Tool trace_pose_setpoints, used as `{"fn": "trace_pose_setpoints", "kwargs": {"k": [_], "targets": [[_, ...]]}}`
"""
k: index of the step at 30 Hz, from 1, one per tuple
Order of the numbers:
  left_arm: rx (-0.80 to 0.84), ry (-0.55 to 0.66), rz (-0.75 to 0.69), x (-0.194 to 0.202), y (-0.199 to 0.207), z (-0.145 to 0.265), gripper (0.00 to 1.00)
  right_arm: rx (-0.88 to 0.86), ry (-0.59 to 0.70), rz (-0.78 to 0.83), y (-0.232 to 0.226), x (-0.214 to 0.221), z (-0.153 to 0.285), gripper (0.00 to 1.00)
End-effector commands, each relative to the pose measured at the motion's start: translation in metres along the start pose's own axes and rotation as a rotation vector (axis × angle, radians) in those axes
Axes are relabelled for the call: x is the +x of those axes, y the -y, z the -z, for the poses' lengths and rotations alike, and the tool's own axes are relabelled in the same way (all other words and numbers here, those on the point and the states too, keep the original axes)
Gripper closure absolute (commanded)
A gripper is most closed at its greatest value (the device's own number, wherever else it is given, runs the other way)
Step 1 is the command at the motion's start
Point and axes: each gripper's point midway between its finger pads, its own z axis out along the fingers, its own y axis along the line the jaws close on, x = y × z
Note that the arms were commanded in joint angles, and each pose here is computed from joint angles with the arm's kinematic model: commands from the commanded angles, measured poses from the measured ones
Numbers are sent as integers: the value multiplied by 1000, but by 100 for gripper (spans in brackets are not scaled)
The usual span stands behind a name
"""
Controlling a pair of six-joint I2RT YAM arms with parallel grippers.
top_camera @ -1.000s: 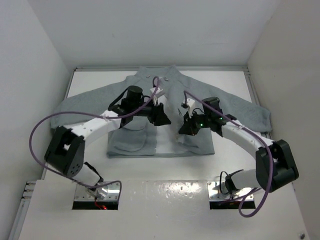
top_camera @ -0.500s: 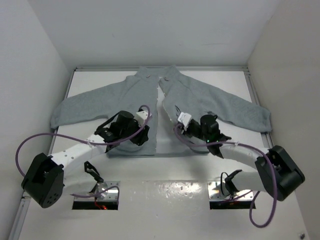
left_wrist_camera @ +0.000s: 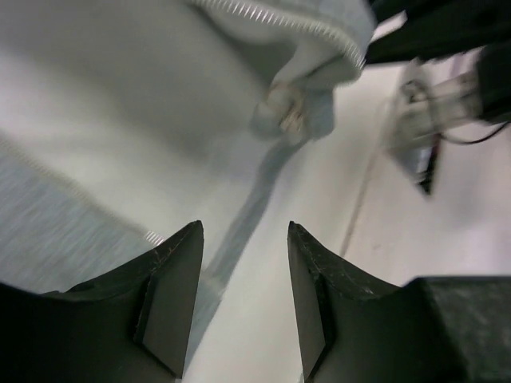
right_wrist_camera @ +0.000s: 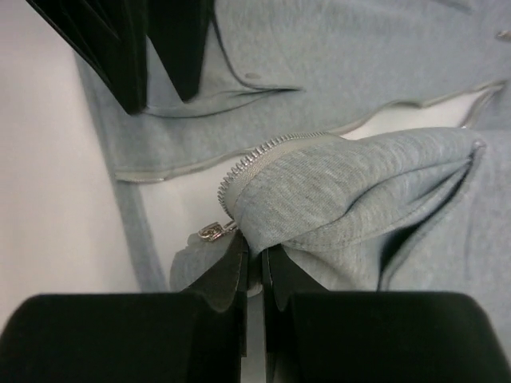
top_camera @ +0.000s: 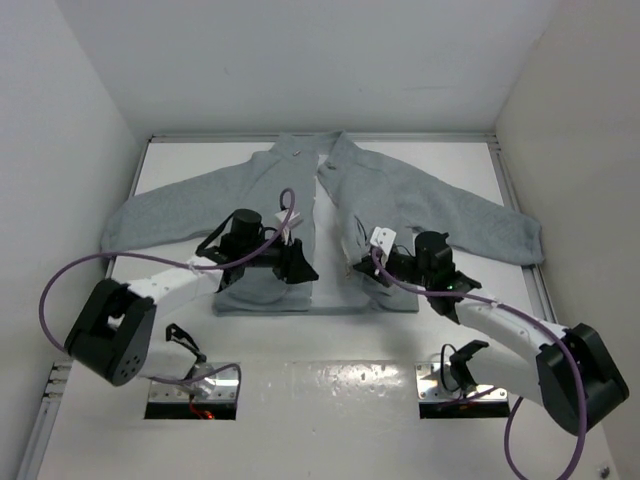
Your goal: Zip up the jacket
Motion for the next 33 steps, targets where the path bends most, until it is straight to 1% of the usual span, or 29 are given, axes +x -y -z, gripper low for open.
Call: {"fn": "trace_pose_setpoints", "kwargs": {"k": [1, 2, 3, 5, 7, 8, 10, 12, 17, 19, 20, 22, 23, 26, 28, 31, 32, 33], "targets": [[271, 115, 67, -38, 40, -11, 48, -90, 96, -87, -8, -39, -3, 100], [287, 128, 67, -47, 43, -15, 48, -92, 99, -92, -9, -40, -4, 100], [300, 115, 86, -47, 40, -20, 48, -88, 107, -109, -6, -45, -5, 100], [321, 110, 74, -54, 44, -25, 48, -97, 112, -157, -7, -48, -4, 100], [339, 98, 83, -49, 44, -31, 48, -102, 113, -168, -7, -51, -4, 100], [347, 120, 68, -55, 46, -30, 48, -120, 118, -204, -10, -53, -3, 100], [373, 121, 79, -55, 48, -32, 47, -135, 119, -222, -14, -55, -2, 100], [399, 135, 64, -60, 55, -32, 47, -144, 118, -227, -17, -55, -1, 100], [434, 125, 71, -59, 59, -35, 47, -159, 120, -241, -20, -55, 0, 100], [439, 100, 116, -53, 59, -41, 45, -161, 124, -240, -20, -56, -1, 100], [442, 109, 105, -55, 59, -40, 45, -164, 121, -251, -21, -56, -1, 100], [438, 90, 142, -49, 56, -44, 45, -160, 126, -250, -20, -58, 0, 100], [452, 99, 123, -51, 58, -43, 44, -159, 125, -254, -20, -57, 0, 100], [465, 81, 135, -47, 61, -45, 44, -160, 129, -256, -20, -60, 1, 100], [484, 82, 116, -50, 67, -45, 44, -157, 128, -258, -20, -59, 2, 100], [516, 79, 90, -49, 74, -44, 50, -159, 119, -274, -21, -58, 0, 100], [540, 79, 67, -52, 83, -41, 52, -156, 116, -279, -19, -56, 0, 100], [552, 89, 37, -56, 88, -37, 59, -146, 112, -286, -17, -56, -1, 100]]}}
